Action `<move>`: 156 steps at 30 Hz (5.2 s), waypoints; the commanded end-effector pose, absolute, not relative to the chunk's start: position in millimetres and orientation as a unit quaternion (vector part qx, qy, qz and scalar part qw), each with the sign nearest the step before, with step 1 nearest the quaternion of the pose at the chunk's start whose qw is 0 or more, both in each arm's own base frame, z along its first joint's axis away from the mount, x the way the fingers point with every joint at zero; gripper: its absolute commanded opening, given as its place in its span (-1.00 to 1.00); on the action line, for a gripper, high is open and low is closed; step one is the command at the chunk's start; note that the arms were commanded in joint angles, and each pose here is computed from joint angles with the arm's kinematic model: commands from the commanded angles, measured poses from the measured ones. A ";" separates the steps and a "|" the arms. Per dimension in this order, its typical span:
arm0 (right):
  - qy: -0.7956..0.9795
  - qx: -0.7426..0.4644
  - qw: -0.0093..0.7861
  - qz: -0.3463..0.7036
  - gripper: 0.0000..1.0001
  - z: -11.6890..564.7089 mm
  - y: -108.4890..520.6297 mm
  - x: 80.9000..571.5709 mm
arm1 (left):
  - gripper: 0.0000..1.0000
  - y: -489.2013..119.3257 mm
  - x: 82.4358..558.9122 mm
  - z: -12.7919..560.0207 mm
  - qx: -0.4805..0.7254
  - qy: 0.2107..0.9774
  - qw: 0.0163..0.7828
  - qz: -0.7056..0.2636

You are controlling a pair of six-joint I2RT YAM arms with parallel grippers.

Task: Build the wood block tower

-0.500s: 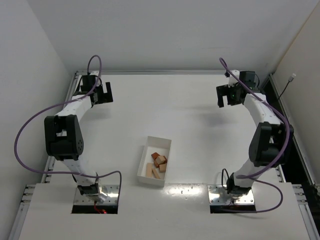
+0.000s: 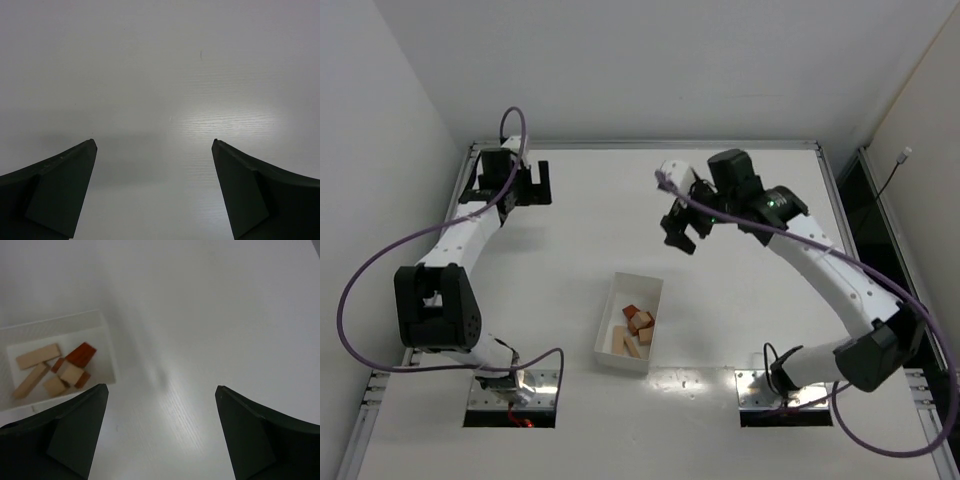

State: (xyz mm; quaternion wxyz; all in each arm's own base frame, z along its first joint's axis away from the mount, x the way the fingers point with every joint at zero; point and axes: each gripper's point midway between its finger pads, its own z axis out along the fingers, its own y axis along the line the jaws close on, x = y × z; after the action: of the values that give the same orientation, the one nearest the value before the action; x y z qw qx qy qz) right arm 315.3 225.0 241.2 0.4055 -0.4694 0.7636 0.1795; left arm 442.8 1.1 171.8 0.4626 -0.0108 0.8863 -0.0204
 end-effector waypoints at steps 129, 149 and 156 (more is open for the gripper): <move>0.518 -0.606 0.208 0.566 -1.00 239.5 370.2 217.6 | 1.00 38.6 455.7 136.9 -0.073 0.900 0.409 -0.134; 0.640 -0.262 0.156 0.705 -1.00 222.0 360.6 349.9 | 1.00 47.2 433.7 156.4 -0.039 0.912 0.391 -0.121; 0.705 -0.108 0.087 0.696 -1.00 164.7 326.8 377.4 | 1.00 51.8 430.3 153.4 -0.025 0.919 0.379 -0.105</move>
State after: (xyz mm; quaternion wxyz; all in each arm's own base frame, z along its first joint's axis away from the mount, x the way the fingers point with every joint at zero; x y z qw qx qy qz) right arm 381.1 328.7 153.5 0.1035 -0.1319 0.7089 0.6851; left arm 427.6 45.3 125.1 0.3495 -0.0444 0.9284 -0.1179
